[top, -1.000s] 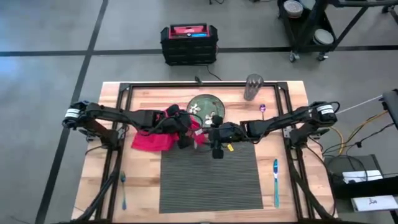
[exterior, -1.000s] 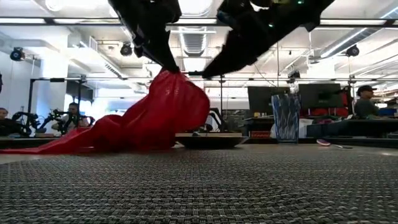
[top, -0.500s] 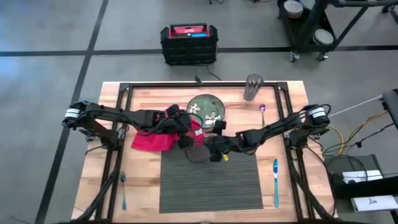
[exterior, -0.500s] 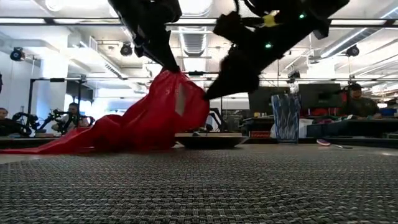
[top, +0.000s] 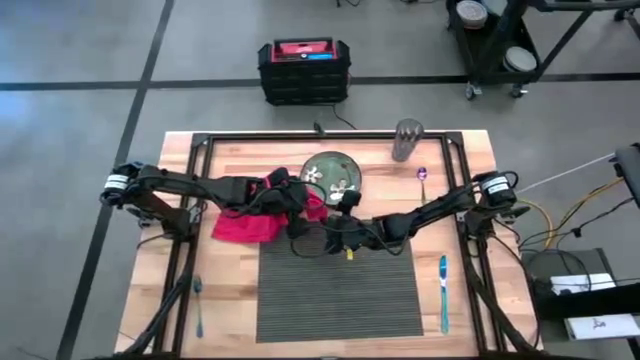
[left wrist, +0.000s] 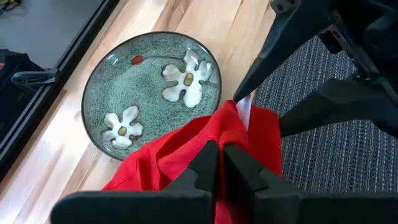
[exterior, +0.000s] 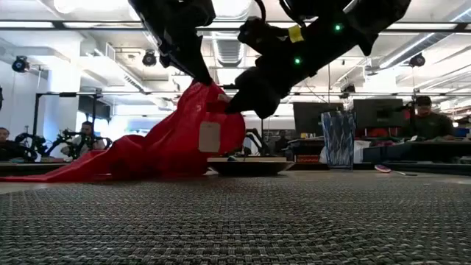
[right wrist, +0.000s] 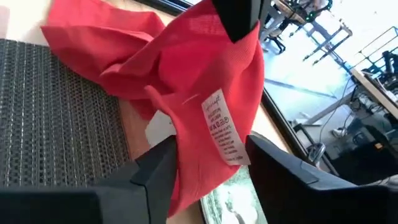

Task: Set table place
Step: Fold the red table napkin

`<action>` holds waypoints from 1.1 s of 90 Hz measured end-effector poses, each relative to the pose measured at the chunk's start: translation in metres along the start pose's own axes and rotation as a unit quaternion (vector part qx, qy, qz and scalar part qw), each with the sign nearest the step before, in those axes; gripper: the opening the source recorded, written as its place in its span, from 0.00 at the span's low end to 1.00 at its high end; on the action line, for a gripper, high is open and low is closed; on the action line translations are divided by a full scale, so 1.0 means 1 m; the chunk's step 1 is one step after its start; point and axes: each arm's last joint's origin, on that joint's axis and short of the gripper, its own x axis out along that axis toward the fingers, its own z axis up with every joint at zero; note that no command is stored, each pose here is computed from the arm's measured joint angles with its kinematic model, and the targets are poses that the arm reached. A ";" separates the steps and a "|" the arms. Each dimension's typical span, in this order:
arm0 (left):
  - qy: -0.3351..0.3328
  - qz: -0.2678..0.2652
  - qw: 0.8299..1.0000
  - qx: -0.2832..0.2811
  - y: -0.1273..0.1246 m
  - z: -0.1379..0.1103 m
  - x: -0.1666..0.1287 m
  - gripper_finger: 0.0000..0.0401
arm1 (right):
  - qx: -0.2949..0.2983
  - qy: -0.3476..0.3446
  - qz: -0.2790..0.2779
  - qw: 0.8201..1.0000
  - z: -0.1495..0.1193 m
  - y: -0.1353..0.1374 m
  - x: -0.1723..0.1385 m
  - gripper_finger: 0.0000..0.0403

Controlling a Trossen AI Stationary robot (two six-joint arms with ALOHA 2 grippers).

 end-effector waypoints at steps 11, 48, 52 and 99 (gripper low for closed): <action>-0.001 0.000 1.000 0.000 0.000 0.000 0.000 0.00 | -0.016 0.017 0.012 1.000 -0.004 0.001 0.000 0.27; -0.008 -0.016 1.000 0.008 -0.009 0.001 -0.008 0.00 | -0.019 0.025 0.040 0.999 0.018 -0.021 -0.038 0.00; -0.014 -0.022 1.000 0.010 -0.012 0.003 -0.012 0.00 | -0.013 0.019 0.046 0.999 0.025 -0.029 -0.051 0.00; -0.020 -0.035 0.999 0.033 -0.019 0.012 -0.030 0.08 | 0.028 -0.074 0.068 0.995 0.055 -0.123 -0.146 0.00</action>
